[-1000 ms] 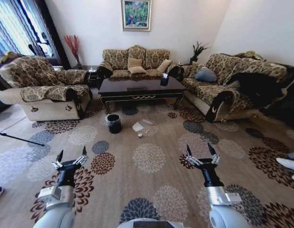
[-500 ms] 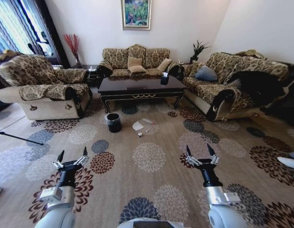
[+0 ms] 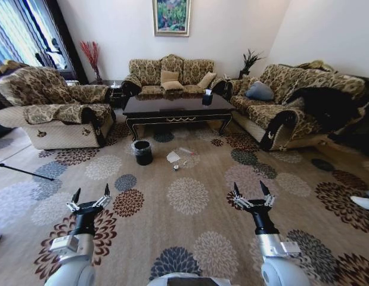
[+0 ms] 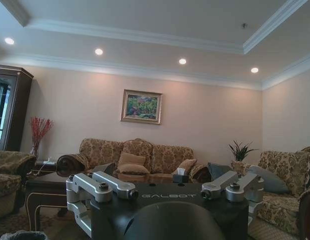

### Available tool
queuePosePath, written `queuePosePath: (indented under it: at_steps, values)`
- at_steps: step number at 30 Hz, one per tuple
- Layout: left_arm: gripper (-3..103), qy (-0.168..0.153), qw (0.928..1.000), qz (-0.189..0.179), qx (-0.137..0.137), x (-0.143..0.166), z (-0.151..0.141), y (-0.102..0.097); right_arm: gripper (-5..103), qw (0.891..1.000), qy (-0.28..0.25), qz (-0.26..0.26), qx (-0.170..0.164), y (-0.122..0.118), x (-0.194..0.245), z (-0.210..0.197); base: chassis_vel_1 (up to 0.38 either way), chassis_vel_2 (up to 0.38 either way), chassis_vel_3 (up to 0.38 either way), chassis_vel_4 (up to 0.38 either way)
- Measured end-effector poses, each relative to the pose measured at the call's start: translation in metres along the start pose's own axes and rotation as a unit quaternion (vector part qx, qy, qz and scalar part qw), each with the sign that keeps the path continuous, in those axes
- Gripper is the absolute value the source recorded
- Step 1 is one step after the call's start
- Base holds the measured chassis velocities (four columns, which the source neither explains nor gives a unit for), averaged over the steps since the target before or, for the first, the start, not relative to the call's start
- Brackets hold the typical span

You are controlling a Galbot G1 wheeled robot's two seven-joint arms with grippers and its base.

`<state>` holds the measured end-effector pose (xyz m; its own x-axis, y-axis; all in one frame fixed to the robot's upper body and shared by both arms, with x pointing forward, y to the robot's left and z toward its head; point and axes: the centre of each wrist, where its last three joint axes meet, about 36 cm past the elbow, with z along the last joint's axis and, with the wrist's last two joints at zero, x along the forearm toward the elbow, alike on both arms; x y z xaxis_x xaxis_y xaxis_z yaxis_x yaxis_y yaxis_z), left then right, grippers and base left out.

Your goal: Move to the front of the table and pick up the trash from the floor, then place it into the trash bin.

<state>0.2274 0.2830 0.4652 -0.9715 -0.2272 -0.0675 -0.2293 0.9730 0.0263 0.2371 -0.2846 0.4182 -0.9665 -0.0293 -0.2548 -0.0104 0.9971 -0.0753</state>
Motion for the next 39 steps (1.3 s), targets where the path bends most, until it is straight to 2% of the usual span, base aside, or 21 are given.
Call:
queuePosePath:
  at_steps: [9, 39]
  values:
    - [100, -0.001, 1.0000, 0.003, 0.005, 0.001, 0.001, 0.000, 100, 1.000, 0.000, 0.001, 0.000, 0.000, 0.001, 0.000, 0.000, 0.000, 0.000, 0.000]
    - [100, -0.005, 1.0000, 0.005, -0.005, -0.002, 0.008, 0.002, 100, 1.000, 0.005, 0.004, 0.001, 0.001, 0.002, 0.011, 0.000, 0.000, 0.000, 0.000]
